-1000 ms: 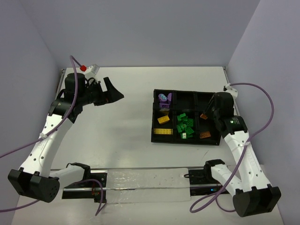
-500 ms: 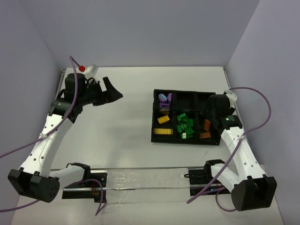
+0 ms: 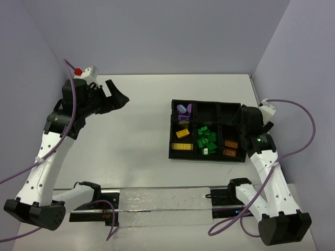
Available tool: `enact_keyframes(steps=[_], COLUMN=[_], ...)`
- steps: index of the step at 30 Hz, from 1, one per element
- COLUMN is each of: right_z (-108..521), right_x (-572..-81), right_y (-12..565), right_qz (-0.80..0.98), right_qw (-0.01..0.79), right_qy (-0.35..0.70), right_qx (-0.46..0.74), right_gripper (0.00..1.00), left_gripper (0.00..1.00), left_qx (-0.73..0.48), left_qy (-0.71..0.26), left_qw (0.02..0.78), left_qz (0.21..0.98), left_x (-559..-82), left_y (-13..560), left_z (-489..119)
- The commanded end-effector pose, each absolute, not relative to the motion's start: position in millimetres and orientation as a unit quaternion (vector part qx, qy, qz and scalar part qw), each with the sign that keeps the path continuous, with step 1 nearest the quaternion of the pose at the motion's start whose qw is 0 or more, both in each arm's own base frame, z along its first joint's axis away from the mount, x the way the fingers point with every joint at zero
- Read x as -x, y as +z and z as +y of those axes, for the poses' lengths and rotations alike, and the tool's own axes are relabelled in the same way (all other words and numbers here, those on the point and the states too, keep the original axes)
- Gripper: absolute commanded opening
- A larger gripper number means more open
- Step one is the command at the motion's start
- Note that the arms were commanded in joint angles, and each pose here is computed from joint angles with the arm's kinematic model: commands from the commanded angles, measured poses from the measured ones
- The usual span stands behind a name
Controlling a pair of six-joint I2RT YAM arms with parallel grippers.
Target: Sort the legos into containers by color
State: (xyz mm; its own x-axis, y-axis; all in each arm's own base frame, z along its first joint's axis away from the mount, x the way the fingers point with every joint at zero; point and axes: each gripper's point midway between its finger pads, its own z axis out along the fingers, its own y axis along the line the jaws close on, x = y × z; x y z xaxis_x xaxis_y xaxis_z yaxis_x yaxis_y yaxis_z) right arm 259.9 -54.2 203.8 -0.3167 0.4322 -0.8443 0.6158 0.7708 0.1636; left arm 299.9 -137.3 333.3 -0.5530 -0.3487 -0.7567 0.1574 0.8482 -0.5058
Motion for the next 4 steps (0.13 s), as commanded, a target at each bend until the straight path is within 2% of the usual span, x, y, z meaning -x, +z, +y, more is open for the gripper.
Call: enact_keyframes(steps=[1, 4], right_z=[-73.4, -73.4], right_x=[-253.6, -252.7], right_y=[230.5, 227.4], right_qz=[0.769, 0.772], right_qw=[0.509, 0.502], right_qy=[-0.131, -0.133], right_qx=[-0.363, -0.365], right_gripper=[1.0, 1.0], left_gripper=[0.99, 0.99], left_qx=[0.082, 0.087], left_qy=[-0.239, -0.229], left_qw=[0.507, 0.512], left_qz=[0.824, 0.823], left_x=[-299.3, -299.3], left_y=[358.2, 359.5], left_z=[-117.9, -113.5])
